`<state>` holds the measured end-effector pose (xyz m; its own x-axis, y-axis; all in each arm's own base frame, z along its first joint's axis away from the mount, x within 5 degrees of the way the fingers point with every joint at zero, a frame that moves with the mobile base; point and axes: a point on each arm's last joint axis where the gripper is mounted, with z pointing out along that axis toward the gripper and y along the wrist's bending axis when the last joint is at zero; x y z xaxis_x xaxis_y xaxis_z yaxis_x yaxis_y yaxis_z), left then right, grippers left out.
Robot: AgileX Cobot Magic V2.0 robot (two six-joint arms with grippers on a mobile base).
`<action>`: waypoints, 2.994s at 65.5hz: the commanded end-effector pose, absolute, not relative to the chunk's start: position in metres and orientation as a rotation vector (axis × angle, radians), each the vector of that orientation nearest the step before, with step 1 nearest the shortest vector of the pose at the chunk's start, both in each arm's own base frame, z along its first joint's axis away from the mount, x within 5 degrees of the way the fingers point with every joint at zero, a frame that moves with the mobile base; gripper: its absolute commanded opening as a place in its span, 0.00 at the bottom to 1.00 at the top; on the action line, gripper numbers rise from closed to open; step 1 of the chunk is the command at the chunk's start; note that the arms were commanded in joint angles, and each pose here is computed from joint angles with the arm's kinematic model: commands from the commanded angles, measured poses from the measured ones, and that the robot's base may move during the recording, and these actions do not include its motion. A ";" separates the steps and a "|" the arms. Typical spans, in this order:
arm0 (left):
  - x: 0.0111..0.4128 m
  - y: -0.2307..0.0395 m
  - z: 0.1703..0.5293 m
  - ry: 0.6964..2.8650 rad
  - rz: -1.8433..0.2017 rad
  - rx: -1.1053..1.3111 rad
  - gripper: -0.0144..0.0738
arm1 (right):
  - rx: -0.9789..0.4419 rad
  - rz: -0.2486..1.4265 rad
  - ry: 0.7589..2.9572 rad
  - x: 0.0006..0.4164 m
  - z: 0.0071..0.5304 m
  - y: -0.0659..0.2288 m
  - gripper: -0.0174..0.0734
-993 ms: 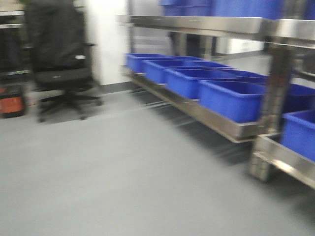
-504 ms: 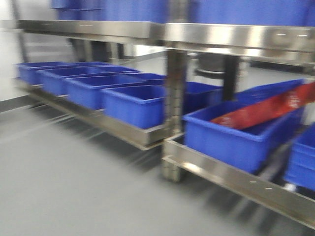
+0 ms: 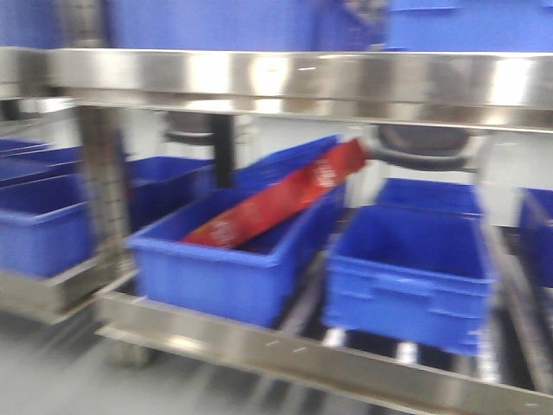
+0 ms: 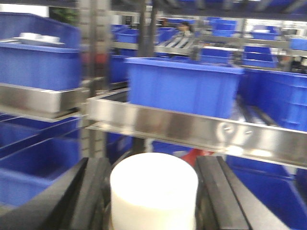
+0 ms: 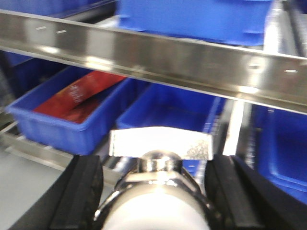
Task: Place valve from conveyor to right shelf box
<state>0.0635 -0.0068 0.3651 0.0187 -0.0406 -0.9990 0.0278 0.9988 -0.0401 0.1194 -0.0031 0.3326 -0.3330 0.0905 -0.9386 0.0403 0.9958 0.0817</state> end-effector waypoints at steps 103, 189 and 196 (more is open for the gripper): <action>0.062 -0.006 0.371 1.501 -0.046 -0.025 0.04 | 0.089 0.028 1.826 0.119 0.342 -0.005 0.01; 0.061 -0.007 0.371 1.502 -0.069 -0.004 0.04 | 0.086 0.033 1.816 0.119 0.345 -0.004 0.01; 0.063 -0.011 0.371 1.547 -0.090 0.069 0.04 | 0.051 0.033 1.788 0.118 0.355 -0.002 0.01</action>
<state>0.0631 -0.0098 0.3639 0.0047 -0.0345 -0.9994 0.0733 0.9967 -0.0341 0.1191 -0.0025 0.3350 -0.3295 0.0885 -0.9400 0.0349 0.9961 0.0816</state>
